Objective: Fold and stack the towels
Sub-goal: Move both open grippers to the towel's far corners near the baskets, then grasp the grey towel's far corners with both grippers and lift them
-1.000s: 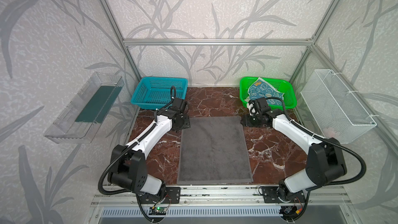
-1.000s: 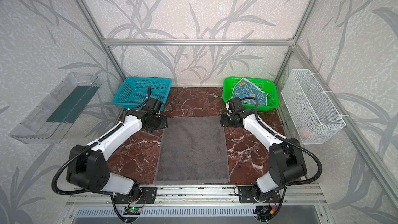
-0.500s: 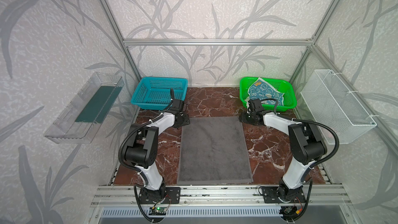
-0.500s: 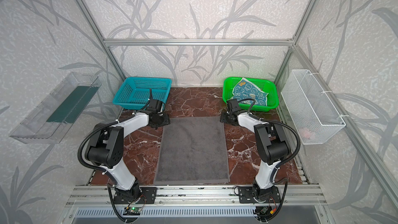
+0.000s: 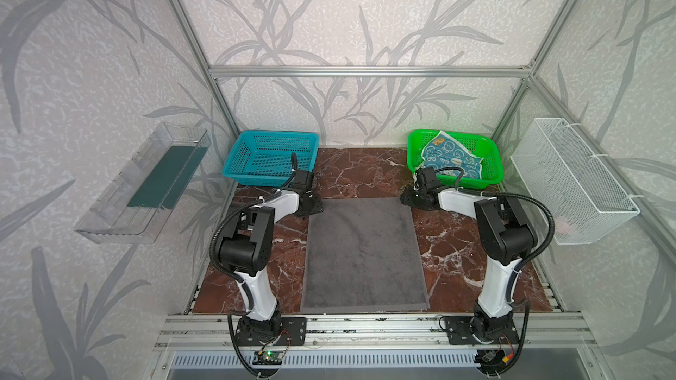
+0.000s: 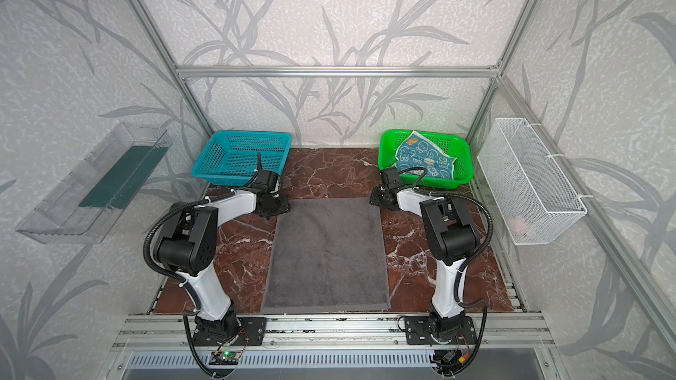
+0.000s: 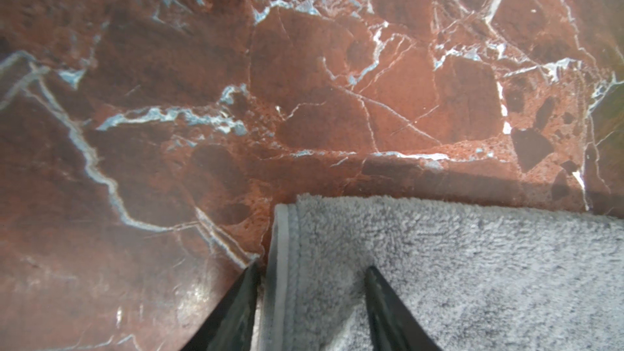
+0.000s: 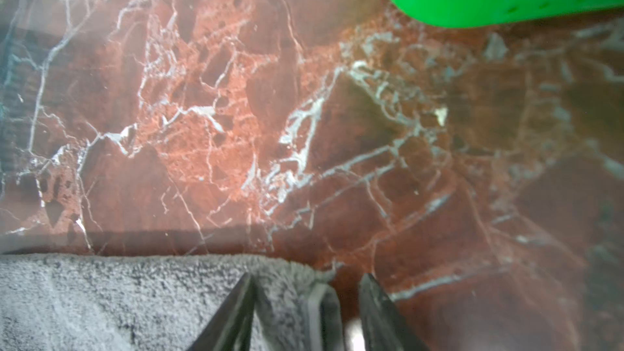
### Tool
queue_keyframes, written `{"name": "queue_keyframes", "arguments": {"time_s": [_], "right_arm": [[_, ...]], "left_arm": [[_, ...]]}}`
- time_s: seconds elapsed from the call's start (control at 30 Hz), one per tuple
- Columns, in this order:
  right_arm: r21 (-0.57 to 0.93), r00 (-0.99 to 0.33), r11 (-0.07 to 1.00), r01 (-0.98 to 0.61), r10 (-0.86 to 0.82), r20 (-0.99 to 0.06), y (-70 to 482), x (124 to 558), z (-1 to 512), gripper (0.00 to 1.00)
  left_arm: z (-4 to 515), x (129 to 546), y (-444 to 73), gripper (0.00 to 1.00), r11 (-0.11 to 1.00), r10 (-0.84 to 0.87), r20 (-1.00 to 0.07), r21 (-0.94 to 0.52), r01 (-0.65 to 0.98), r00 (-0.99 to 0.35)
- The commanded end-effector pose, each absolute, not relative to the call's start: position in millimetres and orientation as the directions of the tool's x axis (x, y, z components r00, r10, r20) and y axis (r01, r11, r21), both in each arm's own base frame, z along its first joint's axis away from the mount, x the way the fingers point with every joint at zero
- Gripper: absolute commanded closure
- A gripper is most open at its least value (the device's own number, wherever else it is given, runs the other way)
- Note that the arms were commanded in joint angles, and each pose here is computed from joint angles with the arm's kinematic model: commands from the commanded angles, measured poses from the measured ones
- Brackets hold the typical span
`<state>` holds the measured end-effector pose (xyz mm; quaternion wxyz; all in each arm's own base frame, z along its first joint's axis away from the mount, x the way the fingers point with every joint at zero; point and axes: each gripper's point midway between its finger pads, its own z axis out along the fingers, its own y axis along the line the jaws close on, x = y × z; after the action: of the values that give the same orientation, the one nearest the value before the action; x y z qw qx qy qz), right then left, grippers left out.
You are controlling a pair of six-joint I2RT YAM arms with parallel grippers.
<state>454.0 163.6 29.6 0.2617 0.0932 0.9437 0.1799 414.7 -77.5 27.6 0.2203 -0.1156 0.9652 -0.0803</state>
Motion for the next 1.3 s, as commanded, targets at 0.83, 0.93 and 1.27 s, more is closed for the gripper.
{"name": "queue_keyframes", "arguments": {"time_s": [0.83,0.93,1.27], "right_arm": [[0.351,-0.872,0.934,0.070,0.228,-0.434,180,454,15,0.60],[0.351,-0.874,0.934,0.070,0.227,-0.430,181,454,14,0.65],[0.351,-0.863,0.935,0.053,0.220,-0.454,181,455,25,0.92]], "left_arm": [[33,454,-79,0.38,0.937,-0.315,-0.477,-0.292,-0.191,-0.821],[27,455,-79,0.45,0.938,-0.313,-0.462,-0.289,-0.193,-0.829],[33,445,-90,0.93,0.920,-0.327,-0.426,-0.349,-0.180,-0.843]]}}
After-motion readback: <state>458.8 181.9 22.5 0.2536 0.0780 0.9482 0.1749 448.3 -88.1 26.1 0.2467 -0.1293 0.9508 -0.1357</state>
